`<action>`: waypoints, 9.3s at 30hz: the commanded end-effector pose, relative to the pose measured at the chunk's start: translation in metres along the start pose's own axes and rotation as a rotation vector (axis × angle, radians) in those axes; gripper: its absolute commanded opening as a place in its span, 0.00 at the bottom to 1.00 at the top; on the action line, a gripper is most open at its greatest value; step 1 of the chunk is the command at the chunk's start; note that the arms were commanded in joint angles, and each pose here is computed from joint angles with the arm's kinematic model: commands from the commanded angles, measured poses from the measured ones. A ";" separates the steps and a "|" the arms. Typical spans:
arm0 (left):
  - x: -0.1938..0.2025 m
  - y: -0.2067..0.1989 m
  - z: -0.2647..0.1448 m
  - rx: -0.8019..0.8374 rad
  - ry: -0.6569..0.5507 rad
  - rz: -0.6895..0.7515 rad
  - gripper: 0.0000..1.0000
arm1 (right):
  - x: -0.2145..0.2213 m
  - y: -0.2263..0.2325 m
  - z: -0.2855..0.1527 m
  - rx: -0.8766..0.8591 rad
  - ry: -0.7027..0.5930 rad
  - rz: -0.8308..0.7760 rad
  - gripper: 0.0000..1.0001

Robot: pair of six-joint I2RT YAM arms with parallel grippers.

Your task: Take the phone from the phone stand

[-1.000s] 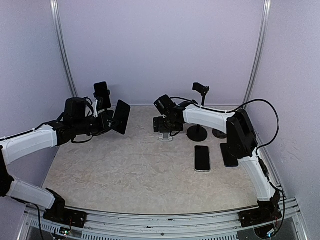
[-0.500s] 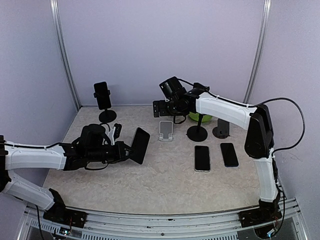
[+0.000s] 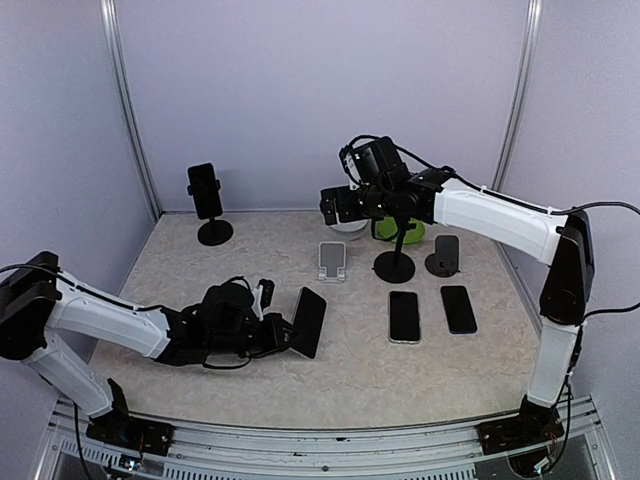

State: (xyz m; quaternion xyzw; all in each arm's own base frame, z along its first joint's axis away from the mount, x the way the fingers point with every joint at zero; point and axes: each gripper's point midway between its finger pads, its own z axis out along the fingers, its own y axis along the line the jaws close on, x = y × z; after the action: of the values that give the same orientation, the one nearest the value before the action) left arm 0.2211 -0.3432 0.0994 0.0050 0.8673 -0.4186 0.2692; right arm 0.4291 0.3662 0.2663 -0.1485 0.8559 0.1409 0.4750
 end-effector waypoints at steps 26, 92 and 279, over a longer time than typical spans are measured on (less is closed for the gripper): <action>0.016 0.002 0.112 -0.125 -0.028 -0.218 0.11 | -0.003 -0.001 -0.065 -0.097 -0.065 -0.072 1.00; -0.432 0.098 -0.152 -0.779 -0.623 0.146 0.99 | -0.016 -0.041 -0.069 -0.133 -0.068 0.135 1.00; -0.255 0.013 -0.150 -0.528 -0.351 0.488 0.09 | 0.067 0.148 -0.030 -1.046 0.160 0.081 0.00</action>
State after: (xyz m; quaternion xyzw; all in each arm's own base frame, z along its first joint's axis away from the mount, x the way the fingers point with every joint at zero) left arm 0.3526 -0.2385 0.2655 0.1012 0.8696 -0.1947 0.4424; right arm 0.3136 0.5064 0.2350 -0.3506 0.6910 0.5578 0.2973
